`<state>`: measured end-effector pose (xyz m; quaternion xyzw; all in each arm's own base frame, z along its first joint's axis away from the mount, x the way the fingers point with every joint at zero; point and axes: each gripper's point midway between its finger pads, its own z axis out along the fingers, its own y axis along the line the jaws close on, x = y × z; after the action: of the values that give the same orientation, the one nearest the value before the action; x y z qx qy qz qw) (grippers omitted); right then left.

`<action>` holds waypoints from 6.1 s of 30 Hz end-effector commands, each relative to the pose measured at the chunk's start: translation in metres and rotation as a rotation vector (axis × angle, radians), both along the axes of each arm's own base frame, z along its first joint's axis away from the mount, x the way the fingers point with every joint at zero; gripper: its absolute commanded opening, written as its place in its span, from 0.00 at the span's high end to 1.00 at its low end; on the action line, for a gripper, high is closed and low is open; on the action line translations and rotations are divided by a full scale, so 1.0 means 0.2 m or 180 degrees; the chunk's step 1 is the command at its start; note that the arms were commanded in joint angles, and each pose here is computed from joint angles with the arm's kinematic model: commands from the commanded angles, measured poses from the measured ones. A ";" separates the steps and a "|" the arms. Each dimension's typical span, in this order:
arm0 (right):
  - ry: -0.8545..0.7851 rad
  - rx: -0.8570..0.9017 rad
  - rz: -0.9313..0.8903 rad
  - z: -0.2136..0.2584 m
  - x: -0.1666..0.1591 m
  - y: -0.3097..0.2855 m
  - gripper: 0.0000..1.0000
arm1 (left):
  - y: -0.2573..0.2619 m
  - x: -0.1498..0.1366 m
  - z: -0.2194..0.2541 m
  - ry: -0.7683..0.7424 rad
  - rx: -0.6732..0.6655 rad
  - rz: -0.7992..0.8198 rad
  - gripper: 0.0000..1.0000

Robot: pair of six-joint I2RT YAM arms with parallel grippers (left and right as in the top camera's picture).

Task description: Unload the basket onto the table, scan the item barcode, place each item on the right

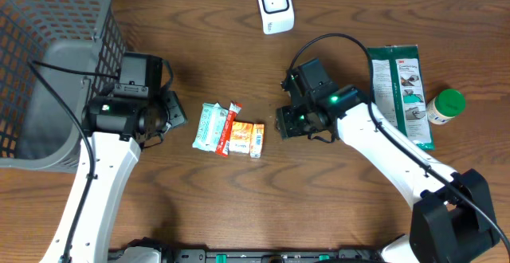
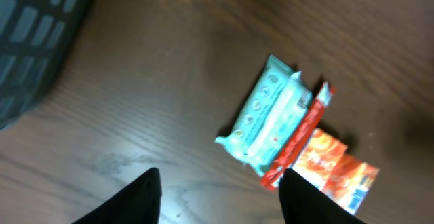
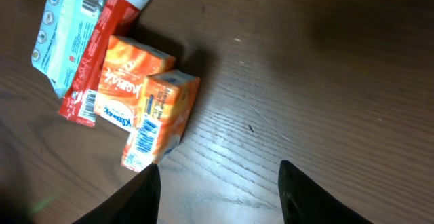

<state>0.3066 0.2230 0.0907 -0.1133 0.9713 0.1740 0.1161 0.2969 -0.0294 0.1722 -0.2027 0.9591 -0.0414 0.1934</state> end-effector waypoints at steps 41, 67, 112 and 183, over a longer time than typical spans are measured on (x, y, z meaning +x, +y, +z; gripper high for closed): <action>-0.0639 -0.0064 -0.0557 -0.18 -0.09 0.29 0.13 | 0.02 -0.01 0.00 0.0020 0.0051 0.0010 0.17; -0.0726 0.0057 -0.0663 -0.36 -0.08 0.29 0.49 | 0.02 -0.01 0.00 0.0020 0.0051 0.0010 0.17; -0.0365 0.0774 -0.0218 -0.16 0.12 -0.25 0.98 | 0.02 -0.01 0.00 0.0020 0.0050 0.0010 0.17; -0.0508 0.0329 -0.0402 -0.09 0.18 -0.47 0.44 | 0.02 -0.01 0.00 0.0020 0.0051 0.0010 0.17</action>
<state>0.3374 0.1231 0.0614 -0.0488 0.9608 0.1835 0.2020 0.2944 -0.0286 0.1711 -0.2036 0.9600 -0.0397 0.1882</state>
